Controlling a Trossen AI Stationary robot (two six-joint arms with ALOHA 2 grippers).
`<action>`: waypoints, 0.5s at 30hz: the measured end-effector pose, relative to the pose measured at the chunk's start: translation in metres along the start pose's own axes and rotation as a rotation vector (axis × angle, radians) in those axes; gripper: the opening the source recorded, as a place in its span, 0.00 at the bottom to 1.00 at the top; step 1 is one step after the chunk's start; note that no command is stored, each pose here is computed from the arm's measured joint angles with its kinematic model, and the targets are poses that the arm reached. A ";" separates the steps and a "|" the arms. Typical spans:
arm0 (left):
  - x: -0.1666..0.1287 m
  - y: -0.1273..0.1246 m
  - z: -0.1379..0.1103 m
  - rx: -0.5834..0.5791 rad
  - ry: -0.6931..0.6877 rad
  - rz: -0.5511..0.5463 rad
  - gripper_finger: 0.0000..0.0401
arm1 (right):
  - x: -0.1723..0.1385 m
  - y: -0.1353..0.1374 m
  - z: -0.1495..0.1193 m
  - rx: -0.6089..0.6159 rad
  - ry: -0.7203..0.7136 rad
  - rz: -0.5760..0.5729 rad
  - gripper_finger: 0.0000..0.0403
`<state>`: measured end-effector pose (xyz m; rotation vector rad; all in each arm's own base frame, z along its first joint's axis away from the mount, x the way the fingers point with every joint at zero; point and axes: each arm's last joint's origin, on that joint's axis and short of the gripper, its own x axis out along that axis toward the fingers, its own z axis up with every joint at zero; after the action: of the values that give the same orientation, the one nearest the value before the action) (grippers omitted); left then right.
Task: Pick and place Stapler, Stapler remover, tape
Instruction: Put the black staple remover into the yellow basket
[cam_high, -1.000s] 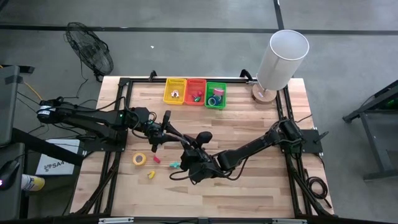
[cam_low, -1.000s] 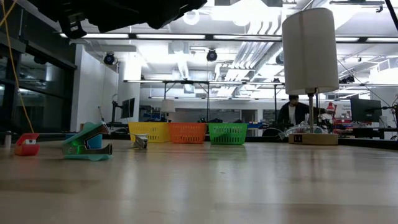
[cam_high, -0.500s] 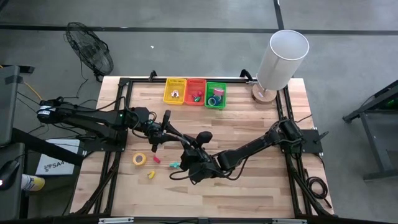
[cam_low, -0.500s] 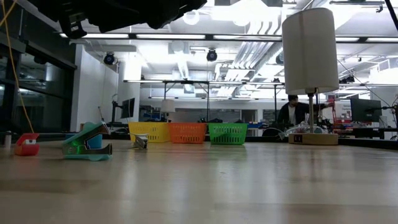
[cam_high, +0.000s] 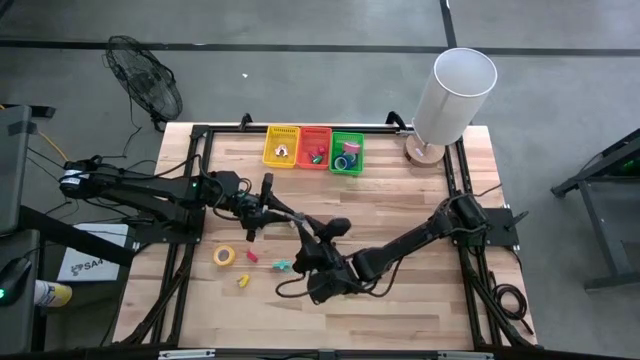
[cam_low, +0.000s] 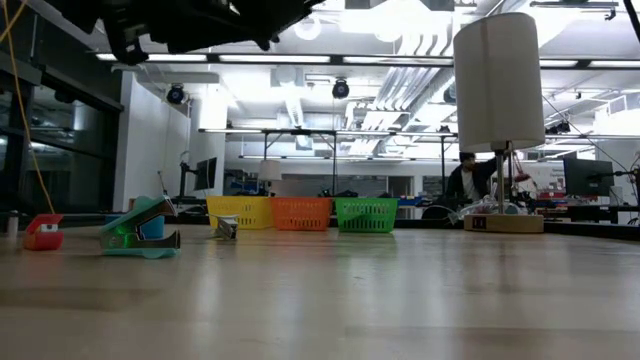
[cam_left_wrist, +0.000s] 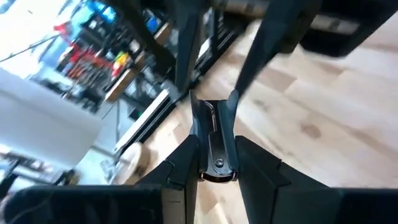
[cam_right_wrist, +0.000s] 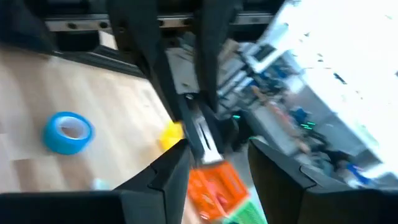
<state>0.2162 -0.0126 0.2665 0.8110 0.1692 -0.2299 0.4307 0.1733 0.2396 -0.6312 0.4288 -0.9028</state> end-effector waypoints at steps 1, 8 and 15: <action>0.000 0.000 -0.001 -0.003 0.017 0.010 0.21 | -0.004 0.000 0.000 -0.004 0.003 -0.034 0.39; -0.001 0.000 -0.010 -0.031 0.231 0.138 0.21 | -0.027 0.000 0.000 0.050 -0.006 -0.119 0.38; 0.002 0.001 -0.022 -0.038 0.499 0.325 0.20 | -0.031 0.002 -0.008 0.190 -0.019 -0.112 0.38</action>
<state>0.2169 0.0038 0.2522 0.8338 0.5031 0.2861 0.4101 0.1972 0.2348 -0.4923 0.2887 -1.0301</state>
